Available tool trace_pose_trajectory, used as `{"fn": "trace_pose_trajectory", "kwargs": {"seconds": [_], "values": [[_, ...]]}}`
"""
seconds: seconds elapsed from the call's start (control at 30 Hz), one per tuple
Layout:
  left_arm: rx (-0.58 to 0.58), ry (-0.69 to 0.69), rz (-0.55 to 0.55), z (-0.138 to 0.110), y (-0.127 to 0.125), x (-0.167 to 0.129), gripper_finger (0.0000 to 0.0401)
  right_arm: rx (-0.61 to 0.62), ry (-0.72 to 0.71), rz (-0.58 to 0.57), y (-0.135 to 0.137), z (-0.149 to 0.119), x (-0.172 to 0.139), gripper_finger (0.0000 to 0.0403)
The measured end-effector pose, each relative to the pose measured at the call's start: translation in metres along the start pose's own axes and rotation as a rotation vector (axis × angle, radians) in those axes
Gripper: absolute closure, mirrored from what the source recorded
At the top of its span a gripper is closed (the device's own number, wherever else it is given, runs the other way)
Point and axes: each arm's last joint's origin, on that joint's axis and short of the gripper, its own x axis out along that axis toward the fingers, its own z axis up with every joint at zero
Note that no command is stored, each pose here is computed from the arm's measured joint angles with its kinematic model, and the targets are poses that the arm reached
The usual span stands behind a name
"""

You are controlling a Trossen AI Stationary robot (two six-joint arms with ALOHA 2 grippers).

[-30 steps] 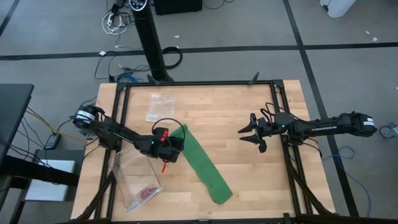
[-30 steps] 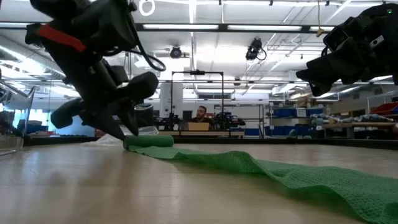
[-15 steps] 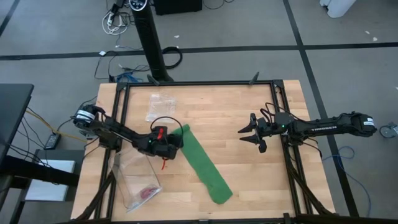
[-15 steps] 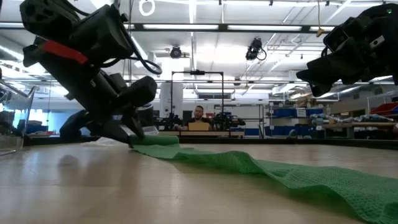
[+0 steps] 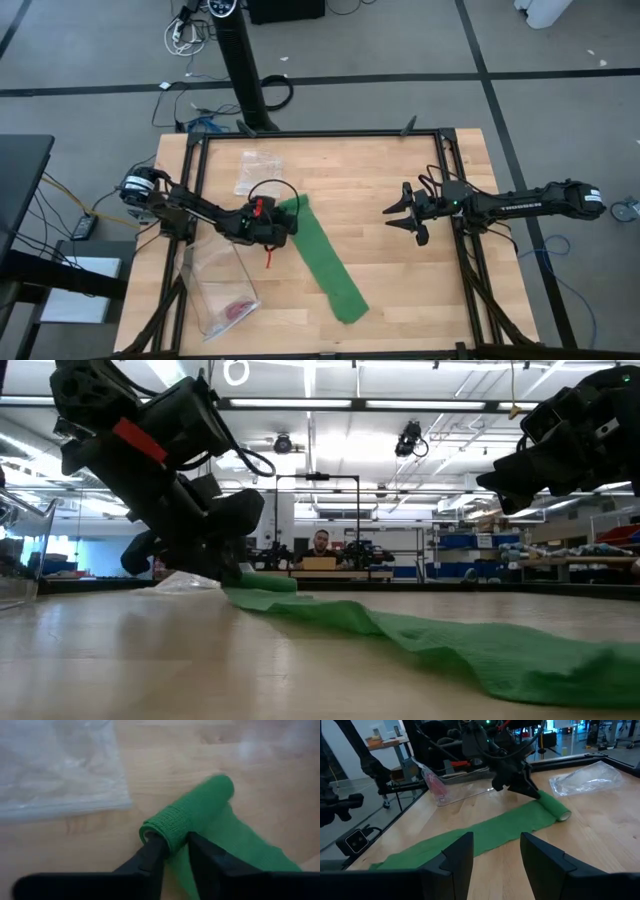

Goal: Roll bandage
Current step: Roll the green bandage

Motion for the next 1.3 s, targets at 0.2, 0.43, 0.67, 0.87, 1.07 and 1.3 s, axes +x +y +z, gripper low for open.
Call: {"fn": "trace_pose_trajectory", "kwargs": {"seconds": [0.2,0.43,0.67,0.87,1.07,1.3], "values": [[0.107,-0.075,-0.067,-0.009,-0.012,0.013,0.0388,-0.005,0.0,0.0,0.0,0.0,0.0,0.0246],[0.355,-0.263,-0.175,0.009,-0.035,0.004,0.0394,-0.038,-0.04,0.061,0.004,0.008,0.001,0.0272],[0.643,-0.42,-0.252,0.045,-0.058,-0.021,0.0396,-0.094,-0.002,0.133,0.02,0.035,0.01,0.0282],[0.782,-0.466,-0.216,0.066,-0.056,-0.033,0.0397,-0.114,0.103,0.175,0.04,0.039,0.022,0.0282],[0.843,-0.425,-0.197,0.064,-0.052,-0.031,0.0397,-0.073,0.291,0.099,0.065,0.008,0.04,0.0282],[0.876,-0.374,-0.19,0.059,-0.048,-0.029,0.0397,-0.065,0.353,0.073,0.106,-0.017,0.064,0.0267]]}}
